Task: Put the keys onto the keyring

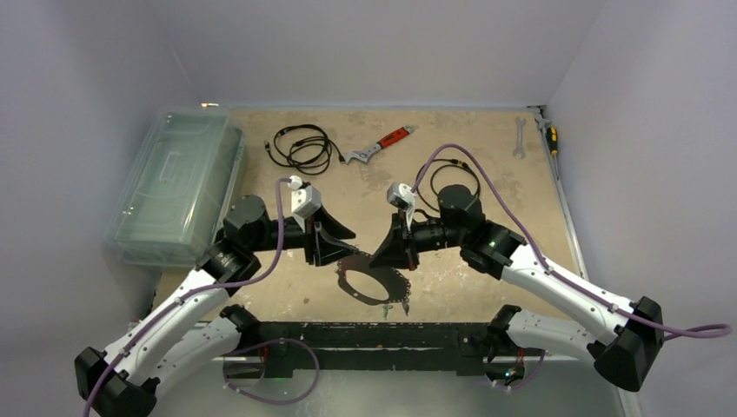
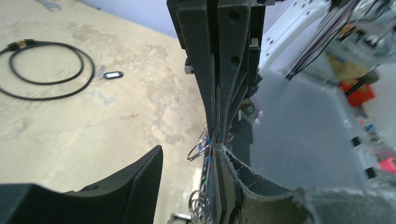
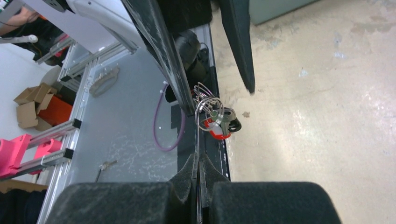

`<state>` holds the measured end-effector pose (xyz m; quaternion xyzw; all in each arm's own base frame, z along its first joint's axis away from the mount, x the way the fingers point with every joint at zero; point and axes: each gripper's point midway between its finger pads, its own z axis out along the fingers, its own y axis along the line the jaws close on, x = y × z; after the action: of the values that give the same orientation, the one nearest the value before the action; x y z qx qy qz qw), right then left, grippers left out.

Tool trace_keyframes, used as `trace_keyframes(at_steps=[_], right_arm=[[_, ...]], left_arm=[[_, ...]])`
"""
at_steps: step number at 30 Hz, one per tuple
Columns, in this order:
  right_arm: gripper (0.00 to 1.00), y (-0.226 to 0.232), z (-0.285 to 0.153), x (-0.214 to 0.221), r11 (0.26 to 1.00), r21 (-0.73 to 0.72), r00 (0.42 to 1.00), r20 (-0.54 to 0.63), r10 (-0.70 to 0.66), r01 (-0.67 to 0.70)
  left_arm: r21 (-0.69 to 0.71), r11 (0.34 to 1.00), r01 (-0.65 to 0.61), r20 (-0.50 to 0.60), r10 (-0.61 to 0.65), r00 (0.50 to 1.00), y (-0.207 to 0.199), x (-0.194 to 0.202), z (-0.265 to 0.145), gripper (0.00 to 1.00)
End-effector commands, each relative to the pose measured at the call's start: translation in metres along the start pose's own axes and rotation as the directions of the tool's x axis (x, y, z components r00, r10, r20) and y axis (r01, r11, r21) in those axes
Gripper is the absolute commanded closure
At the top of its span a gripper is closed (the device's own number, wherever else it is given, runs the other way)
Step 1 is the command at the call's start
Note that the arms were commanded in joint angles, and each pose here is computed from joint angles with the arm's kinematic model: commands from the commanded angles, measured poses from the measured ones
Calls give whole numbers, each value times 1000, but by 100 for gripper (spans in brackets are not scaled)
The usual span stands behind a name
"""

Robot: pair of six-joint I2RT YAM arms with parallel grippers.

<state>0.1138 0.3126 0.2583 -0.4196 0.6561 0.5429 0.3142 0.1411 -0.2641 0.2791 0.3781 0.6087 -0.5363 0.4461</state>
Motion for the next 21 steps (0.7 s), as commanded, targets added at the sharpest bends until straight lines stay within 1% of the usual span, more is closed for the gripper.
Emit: trace_keyframes(at_steps=[1,6,8,11,13,17,21], right_arm=[[100,5,-8,-13,998,32,999,4,-49,49],[100,2,-10,-10,998,61,999,-12,-32,32],[100,2,-11,-10,997,64,999,-12,-29,30],[100,4,-13,-9,997,63,999,-16,-31,32],[100,4,-14,-6,997,64,999,-34,-31,33],[100,2,-17,0,996,75,996,-72,-46,51],[100,1,-19,6,996,78,995,-94,-44,51]], left_arm=[[-44,982,-185,-66,181,981,0,-9,-14,58],[-37,944,-327,-63,324,944,-4,-19,-21,58],[-23,939,-344,-74,342,937,-4,-17,-21,58],[22,929,-370,-124,370,921,-2,-7,-20,55],[28,930,-367,-134,367,921,0,-7,-17,53],[70,934,-350,-135,357,924,3,-7,-8,54],[155,936,-316,-141,337,931,-2,1,-1,56]])
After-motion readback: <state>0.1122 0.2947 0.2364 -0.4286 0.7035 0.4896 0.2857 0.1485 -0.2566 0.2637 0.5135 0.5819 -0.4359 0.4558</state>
